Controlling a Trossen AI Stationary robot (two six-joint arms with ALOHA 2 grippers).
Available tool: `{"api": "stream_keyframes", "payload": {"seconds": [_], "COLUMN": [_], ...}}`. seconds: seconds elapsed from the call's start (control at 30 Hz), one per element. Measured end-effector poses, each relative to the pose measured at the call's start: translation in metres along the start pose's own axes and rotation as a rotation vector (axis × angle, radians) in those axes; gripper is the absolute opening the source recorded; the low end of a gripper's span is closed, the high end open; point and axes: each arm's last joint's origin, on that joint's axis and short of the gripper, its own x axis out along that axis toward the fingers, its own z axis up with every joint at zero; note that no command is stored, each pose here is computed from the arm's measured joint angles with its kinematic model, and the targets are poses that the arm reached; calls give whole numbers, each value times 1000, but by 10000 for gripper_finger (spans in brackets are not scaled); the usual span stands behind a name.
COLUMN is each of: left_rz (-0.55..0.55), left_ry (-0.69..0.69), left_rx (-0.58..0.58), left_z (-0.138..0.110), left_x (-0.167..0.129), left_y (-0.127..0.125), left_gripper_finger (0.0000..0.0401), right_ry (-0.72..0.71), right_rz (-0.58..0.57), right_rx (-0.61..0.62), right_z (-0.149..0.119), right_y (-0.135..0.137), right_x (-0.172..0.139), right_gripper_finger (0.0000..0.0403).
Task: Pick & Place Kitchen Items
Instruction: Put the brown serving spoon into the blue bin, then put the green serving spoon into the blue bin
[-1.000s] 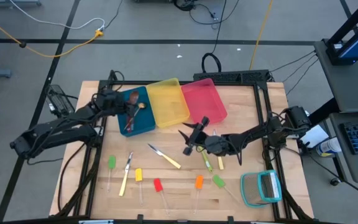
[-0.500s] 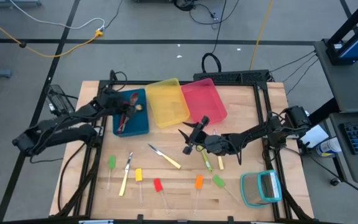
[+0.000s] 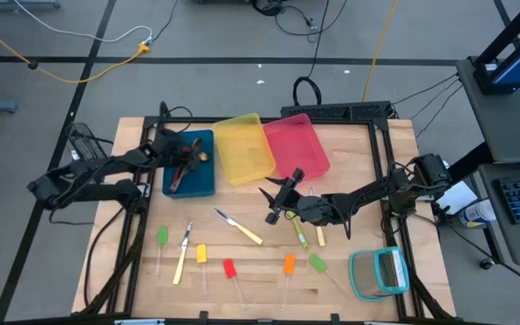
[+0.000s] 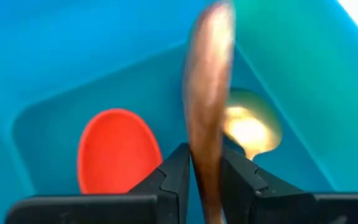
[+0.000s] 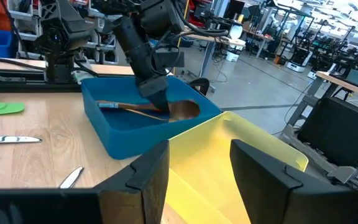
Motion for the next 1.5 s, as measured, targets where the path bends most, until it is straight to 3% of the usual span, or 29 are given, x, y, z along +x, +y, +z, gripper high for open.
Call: {"api": "stream_keyframes", "payload": {"seconds": [0.37,0.73,0.93,1.13,1.27,1.37,1.5], "left_rz": [19,-2,-64,-154,-230,-350,-571], "left_ry": [2,-4,-96,-222,-299,-341,-406], "left_rx": [-3,15,37,71,95,98,125], "left_z": [0,1,15,25,29,32,35], "left_x": [1,-2,-17,-41,-58,-71,-85], "left_y": [1,-1,-12,-26,-36,-46,-63], "left_gripper_finger": [77,158,176,164,152,146,137], "right_ry": [0,1,33,168,302,415,553], "right_rz": [0,3,27,28,126,198,171], "right_rx": [0,-3,3,20,107,217,280], "right_z": [0,0,-4,-21,-35,-43,-55], "right_y": [0,1,7,7,9,11,11], "right_x": [0,-1,-6,-8,-12,-16,-25], "right_gripper_finger": [167,167,167,167,167,167,167]}}
